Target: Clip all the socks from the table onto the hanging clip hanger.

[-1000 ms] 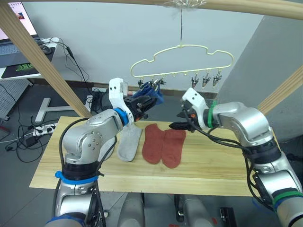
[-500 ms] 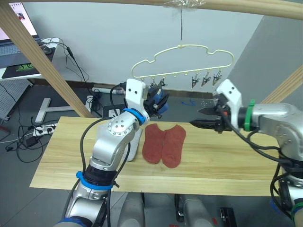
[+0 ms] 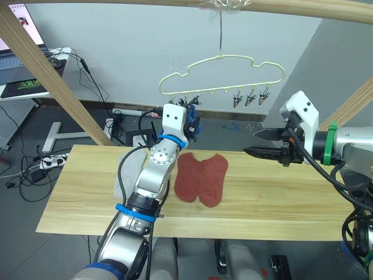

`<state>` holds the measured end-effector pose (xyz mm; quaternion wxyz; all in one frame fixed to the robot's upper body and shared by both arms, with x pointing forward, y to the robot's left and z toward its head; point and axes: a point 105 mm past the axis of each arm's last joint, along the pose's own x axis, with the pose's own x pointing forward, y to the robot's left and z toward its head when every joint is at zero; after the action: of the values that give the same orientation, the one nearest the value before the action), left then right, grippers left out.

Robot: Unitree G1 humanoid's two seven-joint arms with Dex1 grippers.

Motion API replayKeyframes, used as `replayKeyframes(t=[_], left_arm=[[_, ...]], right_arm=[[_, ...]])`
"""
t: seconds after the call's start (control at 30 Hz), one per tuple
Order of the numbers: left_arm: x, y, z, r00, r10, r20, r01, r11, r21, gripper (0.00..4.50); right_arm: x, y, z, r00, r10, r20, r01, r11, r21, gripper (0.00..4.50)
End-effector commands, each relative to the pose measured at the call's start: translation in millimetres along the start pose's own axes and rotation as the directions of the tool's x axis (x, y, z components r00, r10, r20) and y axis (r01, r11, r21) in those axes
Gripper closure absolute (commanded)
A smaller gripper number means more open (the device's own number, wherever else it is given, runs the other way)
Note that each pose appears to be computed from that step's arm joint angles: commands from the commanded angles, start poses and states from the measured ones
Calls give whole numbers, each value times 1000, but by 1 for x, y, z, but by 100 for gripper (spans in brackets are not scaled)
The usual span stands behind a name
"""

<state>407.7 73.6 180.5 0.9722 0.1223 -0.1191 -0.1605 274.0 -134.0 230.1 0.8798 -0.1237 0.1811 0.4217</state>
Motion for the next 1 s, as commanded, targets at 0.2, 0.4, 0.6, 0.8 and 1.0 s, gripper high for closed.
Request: replayKeyframes(t=[0.2,0.4,0.6,0.8,1.0], left_arm=[[8,14,16,991,83,101,-97,986,137,253],[8,13,17,990,92,108,-100,992,72,253],[4,9,38,974,101,205,-78,990,-115,253],[-9,4,39,977,37,208,-13,994,-113,253],[-18,0,35,981,23,190,0,993,-118,253]], right_arm=[[-6,1,5,999,-29,35,29,999,-16,129],[-6,0,3,999,-35,34,35,999,-8,129],[-8,0,1,999,-41,28,41,999,-7,129],[-15,-4,2,997,-69,29,69,998,-12,129],[-16,-4,0,997,-68,24,68,998,-10,129]])
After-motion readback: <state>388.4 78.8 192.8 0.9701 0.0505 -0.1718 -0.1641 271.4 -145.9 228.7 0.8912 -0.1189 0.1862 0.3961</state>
